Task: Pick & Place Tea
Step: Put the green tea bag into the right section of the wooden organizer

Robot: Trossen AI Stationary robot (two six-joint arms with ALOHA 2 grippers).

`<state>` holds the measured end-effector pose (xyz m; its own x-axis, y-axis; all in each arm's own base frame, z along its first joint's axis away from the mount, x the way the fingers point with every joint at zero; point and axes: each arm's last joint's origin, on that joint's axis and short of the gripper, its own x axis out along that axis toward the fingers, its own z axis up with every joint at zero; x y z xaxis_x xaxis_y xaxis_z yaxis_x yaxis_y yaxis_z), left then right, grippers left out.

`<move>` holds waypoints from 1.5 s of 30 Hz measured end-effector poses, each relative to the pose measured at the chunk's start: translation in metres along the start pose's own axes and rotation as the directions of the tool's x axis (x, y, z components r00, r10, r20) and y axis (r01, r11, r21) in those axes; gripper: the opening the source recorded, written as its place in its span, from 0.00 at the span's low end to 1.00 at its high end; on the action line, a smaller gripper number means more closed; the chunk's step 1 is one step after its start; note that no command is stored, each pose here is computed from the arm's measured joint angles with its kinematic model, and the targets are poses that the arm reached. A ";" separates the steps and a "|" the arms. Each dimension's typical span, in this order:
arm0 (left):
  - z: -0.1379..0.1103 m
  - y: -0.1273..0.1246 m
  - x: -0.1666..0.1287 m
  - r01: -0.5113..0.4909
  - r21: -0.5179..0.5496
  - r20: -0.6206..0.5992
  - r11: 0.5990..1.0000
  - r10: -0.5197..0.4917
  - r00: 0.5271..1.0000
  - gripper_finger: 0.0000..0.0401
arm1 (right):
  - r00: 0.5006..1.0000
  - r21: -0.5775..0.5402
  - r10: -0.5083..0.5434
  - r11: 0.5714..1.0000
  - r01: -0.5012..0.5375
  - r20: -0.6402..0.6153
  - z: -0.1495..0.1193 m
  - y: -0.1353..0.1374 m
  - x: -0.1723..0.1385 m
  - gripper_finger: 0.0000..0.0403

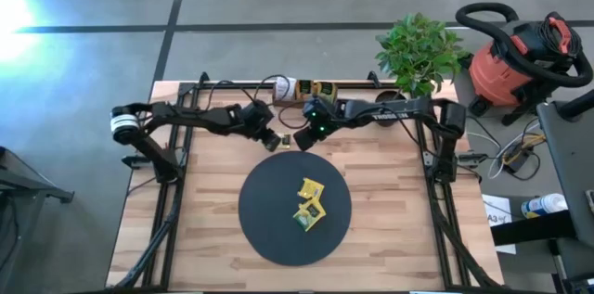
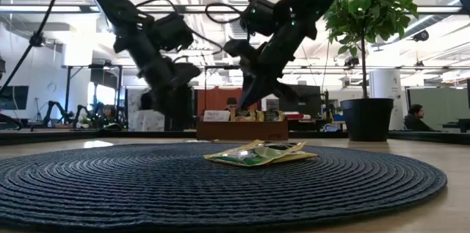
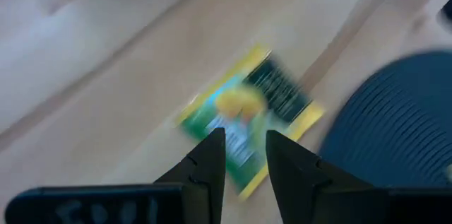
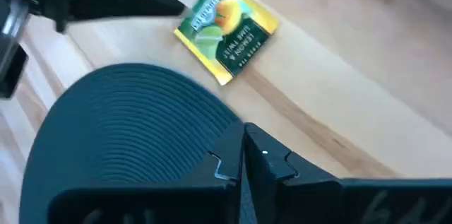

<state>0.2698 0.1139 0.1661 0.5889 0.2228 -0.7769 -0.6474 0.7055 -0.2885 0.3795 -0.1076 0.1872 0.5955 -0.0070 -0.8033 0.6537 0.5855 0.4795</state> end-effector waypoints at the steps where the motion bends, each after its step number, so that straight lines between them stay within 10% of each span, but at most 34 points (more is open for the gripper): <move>1: -0.003 0.002 0.000 -0.014 0.014 -0.026 1.000 0.014 1.000 0.24 | 1.000 0.014 0.007 1.000 -0.007 -0.007 -0.001 -0.001 0.003 0.05; 21: -0.021 0.004 0.022 0.008 0.031 -0.099 0.999 -0.005 0.995 0.24 | 1.000 0.160 0.017 0.987 -0.013 -0.019 0.000 -0.014 0.050 0.35; 45: -0.025 -0.003 0.031 0.060 -0.005 -0.074 0.998 -0.060 0.995 0.24 | 0.992 0.234 -0.092 0.970 0.070 0.084 0.003 -0.022 0.064 0.36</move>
<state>0.2778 0.1020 0.1288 0.5893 0.1298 -0.7974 -0.6136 0.7140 -0.3372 0.4046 -0.1240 0.1263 0.5701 -0.1288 -0.8114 0.7849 0.3771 0.4916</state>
